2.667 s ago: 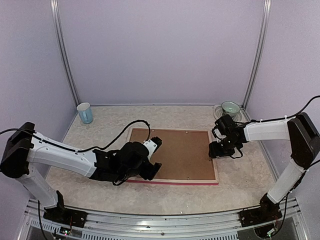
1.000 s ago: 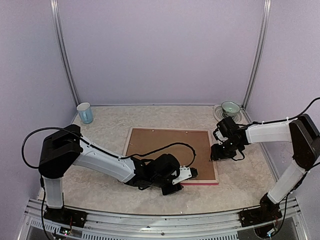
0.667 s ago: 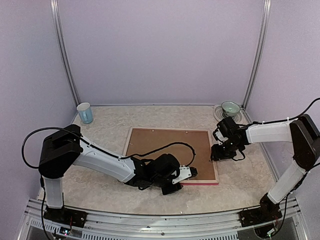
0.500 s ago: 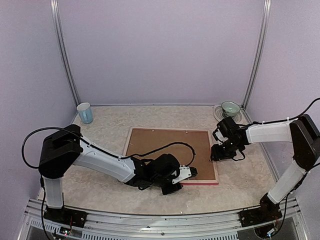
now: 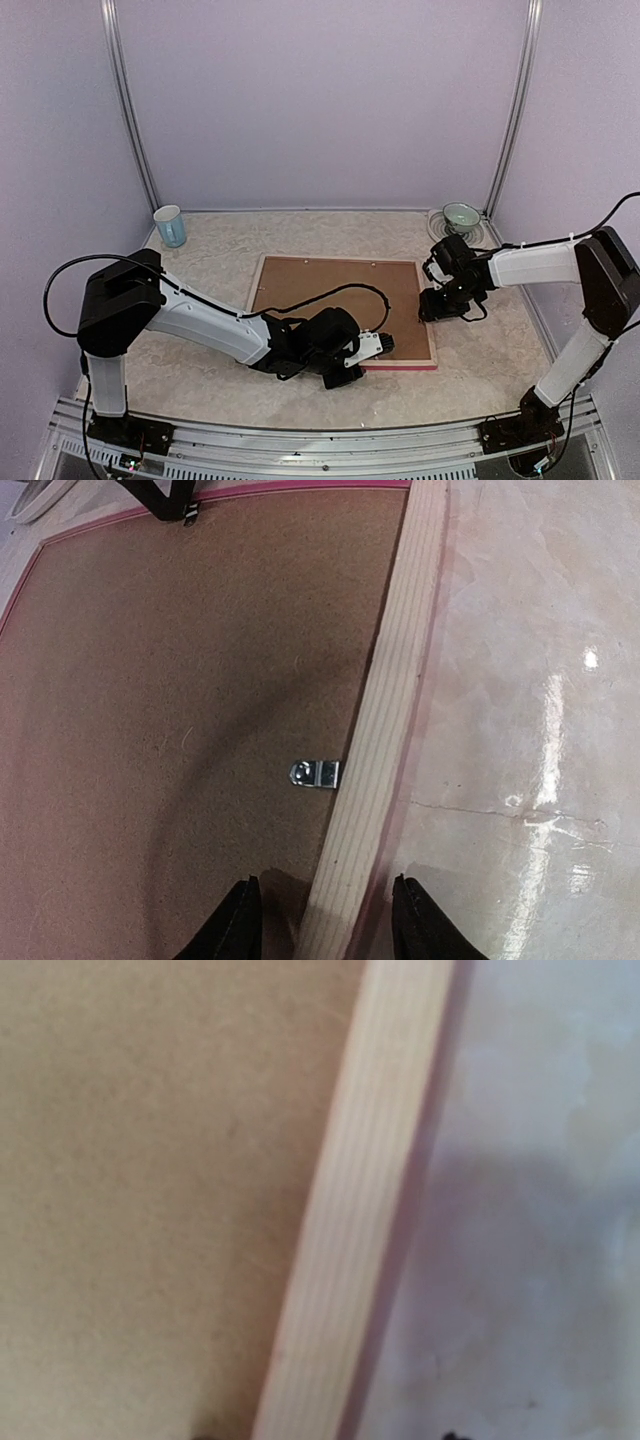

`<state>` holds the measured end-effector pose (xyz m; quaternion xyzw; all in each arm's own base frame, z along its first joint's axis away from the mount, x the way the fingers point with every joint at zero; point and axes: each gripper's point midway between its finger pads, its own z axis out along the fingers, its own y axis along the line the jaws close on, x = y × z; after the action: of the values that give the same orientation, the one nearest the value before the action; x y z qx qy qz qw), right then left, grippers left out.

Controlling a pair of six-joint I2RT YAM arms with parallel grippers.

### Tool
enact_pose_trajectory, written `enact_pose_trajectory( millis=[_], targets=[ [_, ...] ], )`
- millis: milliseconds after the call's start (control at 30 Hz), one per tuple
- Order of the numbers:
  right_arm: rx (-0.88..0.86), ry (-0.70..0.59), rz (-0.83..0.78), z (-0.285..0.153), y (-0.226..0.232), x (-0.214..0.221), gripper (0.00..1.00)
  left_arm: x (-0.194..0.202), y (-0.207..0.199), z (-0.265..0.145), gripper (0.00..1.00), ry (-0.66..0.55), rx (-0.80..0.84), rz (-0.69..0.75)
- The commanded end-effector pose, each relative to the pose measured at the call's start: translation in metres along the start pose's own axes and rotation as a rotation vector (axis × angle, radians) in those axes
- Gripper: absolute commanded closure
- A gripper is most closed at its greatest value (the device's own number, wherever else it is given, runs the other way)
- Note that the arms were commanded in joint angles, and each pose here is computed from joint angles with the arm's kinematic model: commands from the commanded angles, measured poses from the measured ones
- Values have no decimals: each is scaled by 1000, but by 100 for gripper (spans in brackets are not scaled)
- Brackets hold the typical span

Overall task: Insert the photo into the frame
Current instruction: Press the fastener onto the backboard, then pick up the photo frame from the center of the board.

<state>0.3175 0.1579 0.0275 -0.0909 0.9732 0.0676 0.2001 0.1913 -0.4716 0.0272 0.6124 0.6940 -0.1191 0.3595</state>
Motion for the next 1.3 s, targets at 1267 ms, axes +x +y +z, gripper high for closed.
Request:
enact_pose_trajectory(
  millis=[1267],
  targets=[
    [142, 69, -112, -29, -3, 7, 40, 7, 17, 5, 63, 32, -91, -35]
  ],
)
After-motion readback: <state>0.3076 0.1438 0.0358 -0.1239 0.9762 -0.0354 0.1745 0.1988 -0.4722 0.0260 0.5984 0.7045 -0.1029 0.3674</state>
